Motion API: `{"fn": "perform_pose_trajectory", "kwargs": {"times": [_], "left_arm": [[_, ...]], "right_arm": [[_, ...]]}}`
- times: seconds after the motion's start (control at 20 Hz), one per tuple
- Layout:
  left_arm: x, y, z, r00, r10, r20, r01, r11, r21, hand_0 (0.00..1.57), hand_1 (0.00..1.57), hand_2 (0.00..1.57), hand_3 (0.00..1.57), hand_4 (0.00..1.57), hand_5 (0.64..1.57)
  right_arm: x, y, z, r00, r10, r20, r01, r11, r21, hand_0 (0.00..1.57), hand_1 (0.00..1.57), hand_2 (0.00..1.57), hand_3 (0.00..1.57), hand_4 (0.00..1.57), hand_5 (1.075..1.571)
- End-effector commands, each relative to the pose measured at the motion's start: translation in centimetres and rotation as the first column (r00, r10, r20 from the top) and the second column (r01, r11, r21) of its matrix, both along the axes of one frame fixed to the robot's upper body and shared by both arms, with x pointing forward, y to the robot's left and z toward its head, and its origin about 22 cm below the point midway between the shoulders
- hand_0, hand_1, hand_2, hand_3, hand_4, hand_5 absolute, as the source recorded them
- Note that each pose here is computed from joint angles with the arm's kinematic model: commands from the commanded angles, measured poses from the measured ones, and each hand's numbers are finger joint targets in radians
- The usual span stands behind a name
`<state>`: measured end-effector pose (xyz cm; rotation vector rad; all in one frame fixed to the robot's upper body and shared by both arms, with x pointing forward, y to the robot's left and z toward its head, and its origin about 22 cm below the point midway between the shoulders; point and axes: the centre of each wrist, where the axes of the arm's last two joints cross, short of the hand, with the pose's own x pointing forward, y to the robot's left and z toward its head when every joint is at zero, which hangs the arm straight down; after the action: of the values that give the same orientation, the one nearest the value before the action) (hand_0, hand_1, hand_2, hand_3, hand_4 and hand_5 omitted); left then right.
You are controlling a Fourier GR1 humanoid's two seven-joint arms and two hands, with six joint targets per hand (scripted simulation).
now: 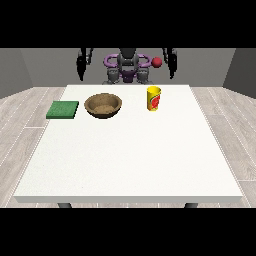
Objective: Pick the cup and pour the ball into the bowl, then pick the bowl and place it on the pad
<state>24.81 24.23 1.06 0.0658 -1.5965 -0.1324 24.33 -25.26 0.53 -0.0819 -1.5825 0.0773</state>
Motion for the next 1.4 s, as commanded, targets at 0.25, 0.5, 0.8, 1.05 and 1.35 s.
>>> {"fn": "perform_pose_trajectory", "kwargs": {"times": [0.25, 0.5, 0.8, 1.05, 1.35], "left_arm": [[0.0, 0.9, 2.9, 1.000, 0.016, 0.004, -0.016, 1.000, 0.015, 0.00, 0.00, 0.00, 0.00, 0.66, 1.566], [-3.1, -2.0, 2.9, 0.960, 0.040, -0.277, -0.108, 0.966, -0.236, 0.00, 0.00, 0.00, 0.00, 0.63, 1.564], [-1.8, -4.5, 9.6, 0.996, 0.039, -0.075, -0.055, 0.973, -0.222, 0.00, 0.00, 0.00, 0.00, 0.57, 1.559], [0.4, -4.8, 8.7, 0.994, 0.043, 0.104, -0.024, 0.985, -0.173, 0.00, 0.00, 0.00, 0.00, 0.61, 1.555], [2.0, -2.6, 5.2, 0.962, 0.087, 0.260, -0.054, 0.990, -0.129, 0.00, 0.00, 0.00, 0.00, 0.57, 1.520]], "right_arm": [[0.1, -0.9, 3.0, 1.000, -0.001, 0.002, 0.001, 1.000, -0.028, 0.00, 0.00, 0.00, 0.00, 0.87, 1.533], [-3.1, 0.3, 3.1, 0.956, -0.056, -0.287, 0.102, 0.984, 0.148, 0.00, 0.00, 0.00, 0.00, 0.86, 1.532], [-2.2, 0.7, 8.7, 0.994, -0.072, -0.088, 0.085, 0.985, 0.149, 0.00, 0.00, 0.00, 0.00, 0.77, 1.544], [-0.5, -0.4, 9.5, 0.993, -0.064, 0.099, 0.046, 0.984, 0.174, 0.00, 0.00, 0.00, 0.00, 0.72, 1.540], [-0.1, 1.6, 7.8, 0.975, -0.012, 0.222, -0.026, 0.985, 0.169, 0.00, 0.00, 0.00, 0.00, 0.70, 1.545]]}}
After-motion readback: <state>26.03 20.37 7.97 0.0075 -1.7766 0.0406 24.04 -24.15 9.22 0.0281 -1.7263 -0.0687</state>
